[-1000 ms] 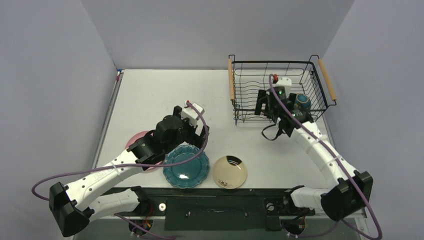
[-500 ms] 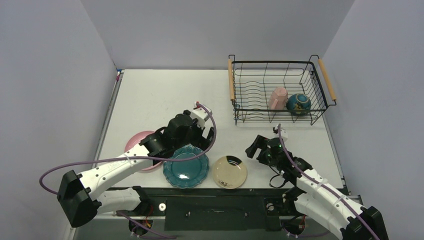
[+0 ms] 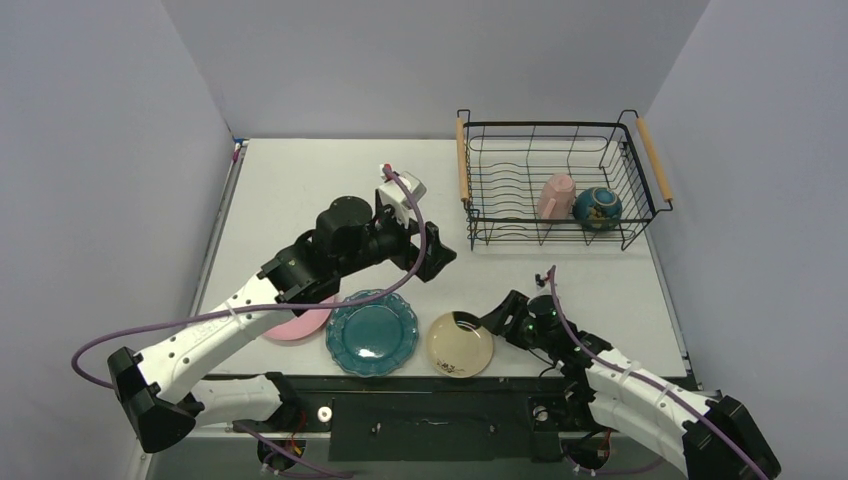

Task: Load the mixed dishes into the dish rack

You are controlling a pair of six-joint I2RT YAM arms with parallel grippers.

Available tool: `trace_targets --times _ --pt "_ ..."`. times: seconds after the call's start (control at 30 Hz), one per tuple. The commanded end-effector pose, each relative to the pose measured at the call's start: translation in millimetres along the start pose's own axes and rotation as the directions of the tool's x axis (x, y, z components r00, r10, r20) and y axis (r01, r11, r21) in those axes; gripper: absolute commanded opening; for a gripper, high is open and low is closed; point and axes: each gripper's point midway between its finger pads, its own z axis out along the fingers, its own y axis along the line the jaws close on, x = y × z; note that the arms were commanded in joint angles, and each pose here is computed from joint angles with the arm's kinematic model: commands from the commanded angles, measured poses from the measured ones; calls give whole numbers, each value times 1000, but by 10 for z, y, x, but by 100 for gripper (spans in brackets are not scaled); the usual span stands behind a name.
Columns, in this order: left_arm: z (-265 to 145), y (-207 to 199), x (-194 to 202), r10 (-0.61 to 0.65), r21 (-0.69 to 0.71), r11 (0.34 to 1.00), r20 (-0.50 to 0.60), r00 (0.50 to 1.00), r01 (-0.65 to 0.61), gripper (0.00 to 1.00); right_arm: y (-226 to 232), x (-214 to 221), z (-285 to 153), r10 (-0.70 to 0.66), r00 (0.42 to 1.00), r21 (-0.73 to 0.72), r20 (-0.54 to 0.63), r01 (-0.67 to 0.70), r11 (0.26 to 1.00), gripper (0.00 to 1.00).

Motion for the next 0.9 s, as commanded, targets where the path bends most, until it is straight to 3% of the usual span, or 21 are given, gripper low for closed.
trace_targets --times 0.0,0.23,0.5,0.63,0.87 --pt "20 -122 -308 54 42 997 76 996 -57 97 55 15 33 -5 1000 -34 13 5 999 52" --pt "53 19 -144 115 -2 993 68 991 -115 97 67 163 81 -43 999 -8 -21 43 999 43" --pt "-6 166 25 157 -57 986 52 986 -154 97 30 113 115 -90 996 69 7 89 994 19" --pt "-36 200 -2 161 -79 985 60 985 -156 97 40 99 133 -93 996 80 13 91 993 0" --pt "-28 214 16 147 -85 986 63 987 -141 97 88 -17 90 -96 993 93 61 90 992 0"
